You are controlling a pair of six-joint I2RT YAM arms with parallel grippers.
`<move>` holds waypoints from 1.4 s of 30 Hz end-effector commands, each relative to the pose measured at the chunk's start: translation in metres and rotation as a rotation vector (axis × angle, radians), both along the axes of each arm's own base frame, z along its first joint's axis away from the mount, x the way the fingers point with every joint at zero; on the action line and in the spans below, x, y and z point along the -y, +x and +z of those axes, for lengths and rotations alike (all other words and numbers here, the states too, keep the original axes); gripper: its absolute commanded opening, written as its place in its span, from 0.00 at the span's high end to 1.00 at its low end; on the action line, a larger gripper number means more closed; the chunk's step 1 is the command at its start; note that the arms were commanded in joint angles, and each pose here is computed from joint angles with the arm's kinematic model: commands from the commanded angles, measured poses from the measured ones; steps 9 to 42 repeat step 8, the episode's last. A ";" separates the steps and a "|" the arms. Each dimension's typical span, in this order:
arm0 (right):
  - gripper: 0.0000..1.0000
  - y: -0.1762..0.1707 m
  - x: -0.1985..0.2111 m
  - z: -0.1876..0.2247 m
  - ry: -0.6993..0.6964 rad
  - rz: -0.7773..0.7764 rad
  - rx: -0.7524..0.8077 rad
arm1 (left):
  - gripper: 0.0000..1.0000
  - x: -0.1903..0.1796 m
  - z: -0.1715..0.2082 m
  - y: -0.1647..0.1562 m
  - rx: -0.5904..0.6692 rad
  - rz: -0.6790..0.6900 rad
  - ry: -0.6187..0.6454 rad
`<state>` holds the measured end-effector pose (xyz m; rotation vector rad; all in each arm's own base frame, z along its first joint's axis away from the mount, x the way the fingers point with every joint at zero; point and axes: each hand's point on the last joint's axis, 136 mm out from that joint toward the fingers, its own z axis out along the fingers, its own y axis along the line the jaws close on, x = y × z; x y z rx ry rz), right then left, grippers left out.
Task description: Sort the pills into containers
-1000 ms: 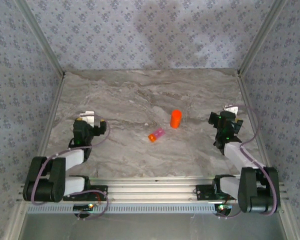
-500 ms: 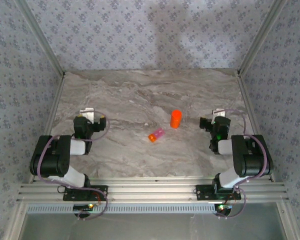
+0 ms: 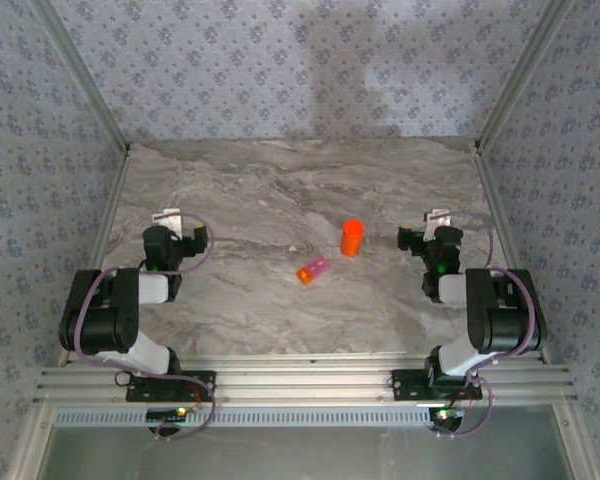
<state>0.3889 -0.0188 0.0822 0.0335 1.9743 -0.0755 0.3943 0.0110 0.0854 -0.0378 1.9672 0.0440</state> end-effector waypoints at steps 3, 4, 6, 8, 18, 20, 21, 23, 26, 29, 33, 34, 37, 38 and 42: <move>0.00 0.003 0.000 0.001 0.013 0.007 -0.008 | 0.01 0.000 0.003 0.004 0.006 0.007 -0.012; 0.00 0.003 0.000 0.000 0.006 0.006 -0.009 | 0.01 0.000 0.003 0.004 0.006 0.007 -0.012; 0.00 0.003 0.000 0.001 0.008 0.006 -0.005 | 0.01 0.000 0.004 0.004 0.008 0.007 -0.012; 0.00 0.002 0.000 0.002 0.005 0.006 0.000 | 0.01 0.000 0.003 0.004 0.006 0.008 -0.012; 0.00 0.002 0.000 0.002 0.005 0.006 0.000 | 0.01 0.000 0.003 0.004 0.006 0.008 -0.012; 0.00 0.002 0.000 0.002 0.005 0.006 0.000 | 0.01 0.000 0.003 0.004 0.006 0.008 -0.012; 0.00 0.002 0.000 0.002 0.005 0.006 0.000 | 0.01 0.000 0.003 0.004 0.006 0.008 -0.012; 0.00 0.002 0.000 0.002 0.005 0.006 0.000 | 0.01 0.000 0.003 0.004 0.006 0.008 -0.012; 0.00 0.002 0.000 0.002 0.005 0.006 0.000 | 0.01 0.000 0.003 0.004 0.006 0.008 -0.012; 0.00 0.002 0.000 0.002 0.005 0.006 0.000 | 0.01 0.000 0.003 0.004 0.006 0.008 -0.012; 0.00 0.002 0.000 0.002 0.005 0.006 0.000 | 0.01 0.000 0.003 0.004 0.006 0.008 -0.012; 0.00 0.002 0.000 0.002 0.005 0.006 0.000 | 0.01 0.000 0.003 0.004 0.006 0.008 -0.012; 0.00 0.002 0.000 0.002 0.005 0.006 0.000 | 0.01 0.000 0.003 0.004 0.006 0.008 -0.012; 0.00 0.002 0.000 0.002 0.005 0.006 0.000 | 0.01 0.000 0.003 0.004 0.006 0.008 -0.012; 0.00 0.002 0.000 0.002 0.005 0.006 0.000 | 0.01 0.000 0.003 0.004 0.006 0.008 -0.012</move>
